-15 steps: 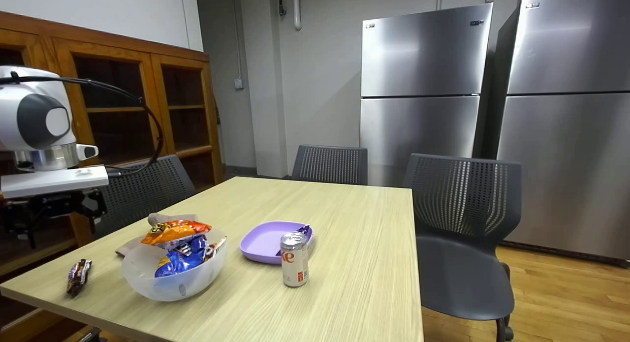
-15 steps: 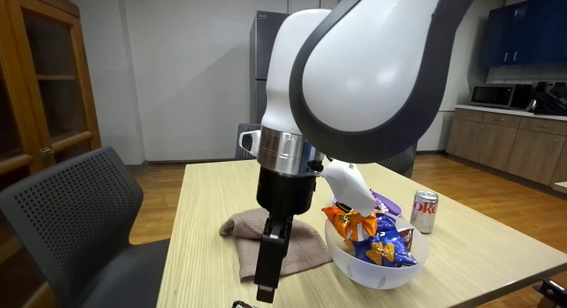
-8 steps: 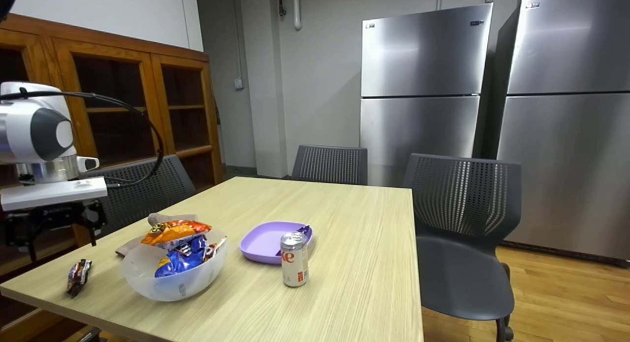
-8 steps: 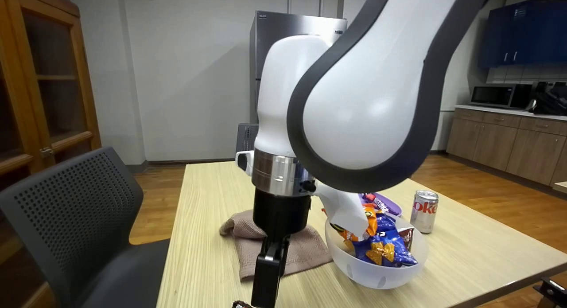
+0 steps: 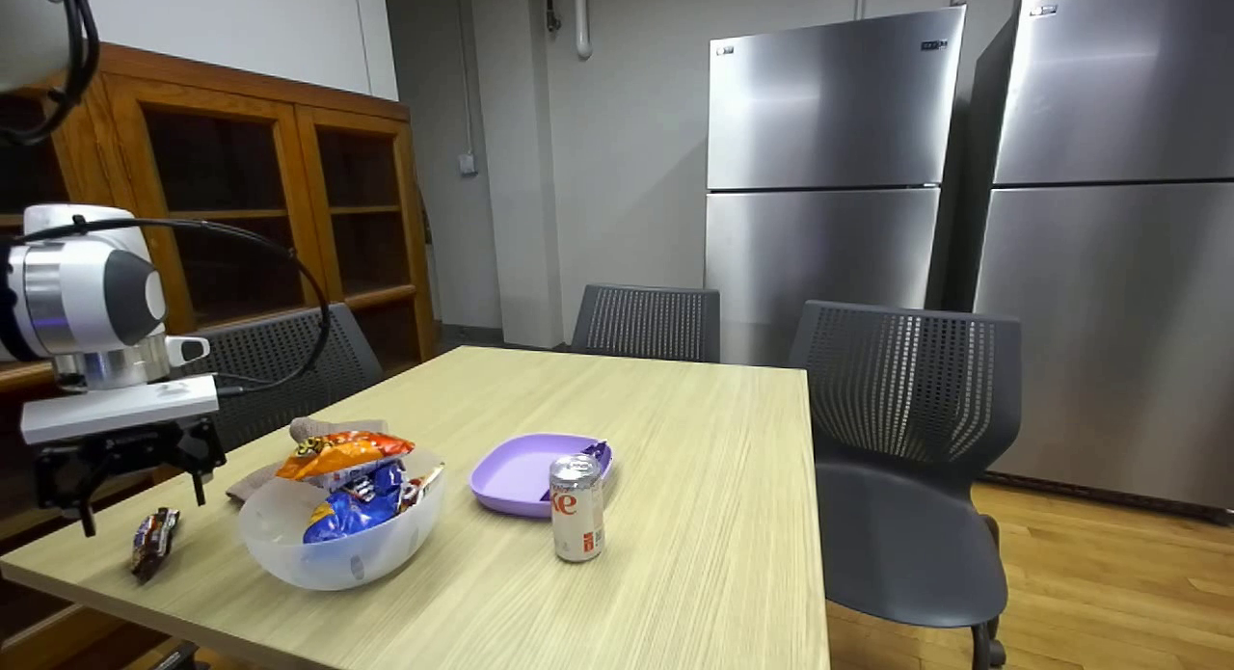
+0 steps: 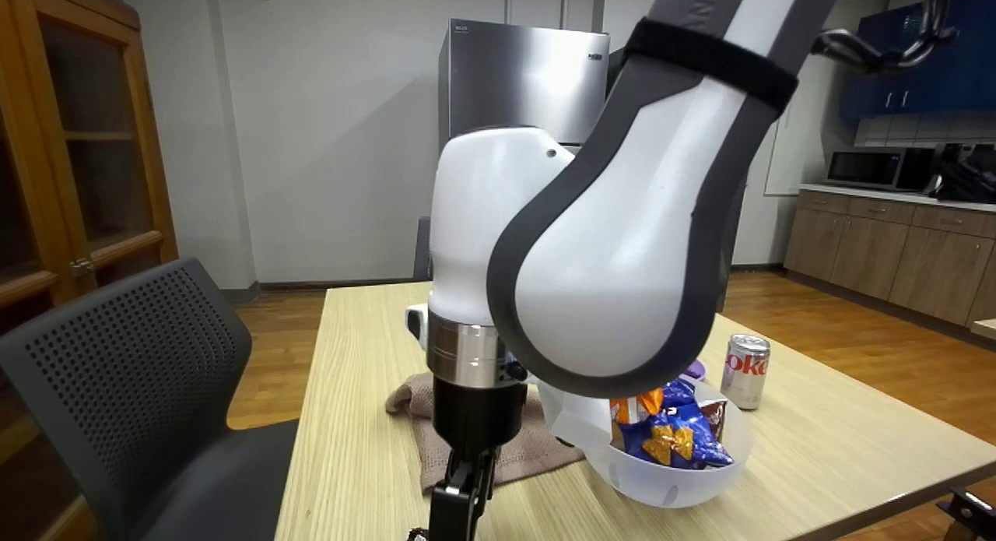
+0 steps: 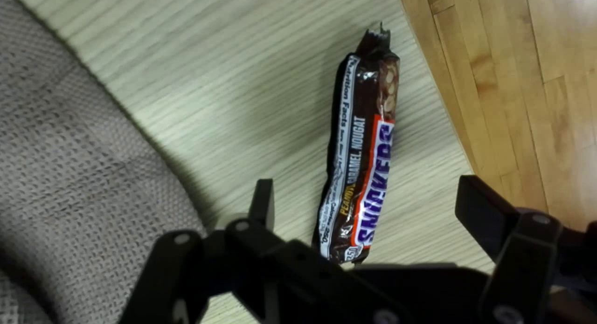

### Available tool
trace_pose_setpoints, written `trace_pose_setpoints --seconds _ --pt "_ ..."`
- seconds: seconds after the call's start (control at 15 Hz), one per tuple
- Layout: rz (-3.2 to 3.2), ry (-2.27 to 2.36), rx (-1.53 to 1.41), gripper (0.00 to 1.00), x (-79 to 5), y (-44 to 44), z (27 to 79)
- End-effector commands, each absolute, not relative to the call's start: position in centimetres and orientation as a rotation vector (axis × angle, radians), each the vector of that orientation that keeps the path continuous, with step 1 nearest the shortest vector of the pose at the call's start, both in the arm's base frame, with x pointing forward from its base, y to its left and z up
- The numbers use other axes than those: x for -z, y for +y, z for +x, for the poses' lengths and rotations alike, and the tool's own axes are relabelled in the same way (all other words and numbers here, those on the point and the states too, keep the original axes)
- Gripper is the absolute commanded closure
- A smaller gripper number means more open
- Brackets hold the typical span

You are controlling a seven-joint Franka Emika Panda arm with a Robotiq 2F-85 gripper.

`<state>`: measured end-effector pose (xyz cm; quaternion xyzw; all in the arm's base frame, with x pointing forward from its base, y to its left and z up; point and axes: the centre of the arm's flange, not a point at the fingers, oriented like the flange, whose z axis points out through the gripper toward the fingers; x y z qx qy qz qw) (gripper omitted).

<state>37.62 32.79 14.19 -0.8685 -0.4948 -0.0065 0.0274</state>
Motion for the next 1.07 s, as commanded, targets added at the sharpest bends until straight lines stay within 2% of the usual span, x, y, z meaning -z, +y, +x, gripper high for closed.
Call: trace_pose_setpoints --seconds 0.0,0.67,0.73,0.8,1.0 --pt "-2.707 -1.511 0.039 0.00 -12.7 34.7 38.0" --pt "-2.731 -1.502 0.023 0.00 -11.7 35.1 38.2" --pt "-2.735 -1.501 0.024 0.25 -11.6 35.0 38.3" --pt "-2.737 -1.504 0.025 0.26 -11.6 35.0 38.3" --pt "-2.741 -1.503 0.025 0.51 -11.5 34.8 38.4"
